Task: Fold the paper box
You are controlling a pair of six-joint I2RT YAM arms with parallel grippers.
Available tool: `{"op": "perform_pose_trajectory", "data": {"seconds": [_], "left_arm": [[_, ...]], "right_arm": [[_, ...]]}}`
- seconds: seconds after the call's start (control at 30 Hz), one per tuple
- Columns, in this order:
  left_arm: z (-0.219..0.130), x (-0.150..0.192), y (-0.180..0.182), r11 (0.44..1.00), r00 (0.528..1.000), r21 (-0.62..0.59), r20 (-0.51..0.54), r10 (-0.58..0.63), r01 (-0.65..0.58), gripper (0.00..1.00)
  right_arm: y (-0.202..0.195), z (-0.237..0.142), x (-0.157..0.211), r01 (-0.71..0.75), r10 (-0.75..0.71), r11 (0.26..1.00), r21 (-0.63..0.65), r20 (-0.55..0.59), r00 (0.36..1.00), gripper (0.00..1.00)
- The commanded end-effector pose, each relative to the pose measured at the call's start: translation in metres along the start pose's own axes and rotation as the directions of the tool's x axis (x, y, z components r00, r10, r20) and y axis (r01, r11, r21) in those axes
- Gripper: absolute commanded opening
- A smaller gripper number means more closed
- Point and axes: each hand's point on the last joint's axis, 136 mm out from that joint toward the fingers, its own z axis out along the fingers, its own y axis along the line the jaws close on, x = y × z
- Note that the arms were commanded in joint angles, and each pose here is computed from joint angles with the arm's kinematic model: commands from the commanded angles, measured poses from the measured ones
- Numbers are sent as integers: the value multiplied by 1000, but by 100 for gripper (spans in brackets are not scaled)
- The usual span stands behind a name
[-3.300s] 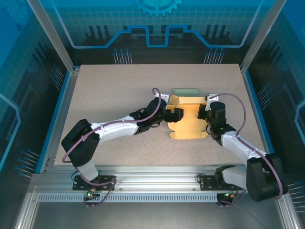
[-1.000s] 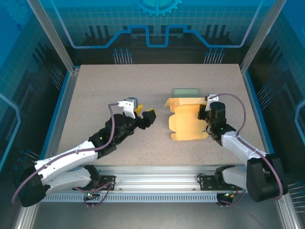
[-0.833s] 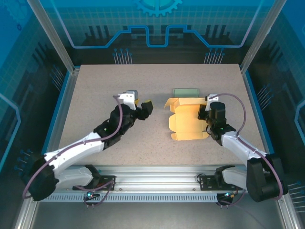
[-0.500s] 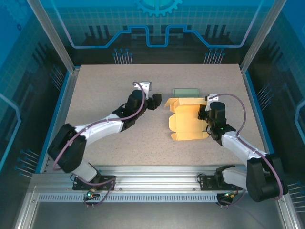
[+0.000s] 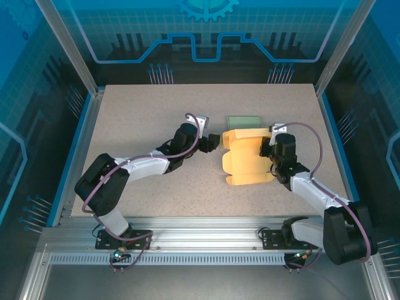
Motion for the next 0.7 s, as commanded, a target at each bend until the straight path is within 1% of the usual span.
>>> {"op": "perform_pose_trajectory", "data": {"seconds": [0.0,0.23,0.37,0.67], "left_arm": [[-3,3,-29,993,998,104,10,57,-58,76],[-11,6,-56,979,992,163,16,123,-124,77],[-14,6,-67,971,991,196,25,133,-135,77],[-26,13,-79,949,973,217,33,227,-228,78]], "right_arm": [[3,-3,-8,-12,12,1000,-19,33,999,0],[3,-3,-7,-12,12,1000,-17,30,999,0],[3,-3,-8,-12,12,1000,-18,32,999,0],[3,-3,-8,-12,12,1000,-17,30,999,0]]}}
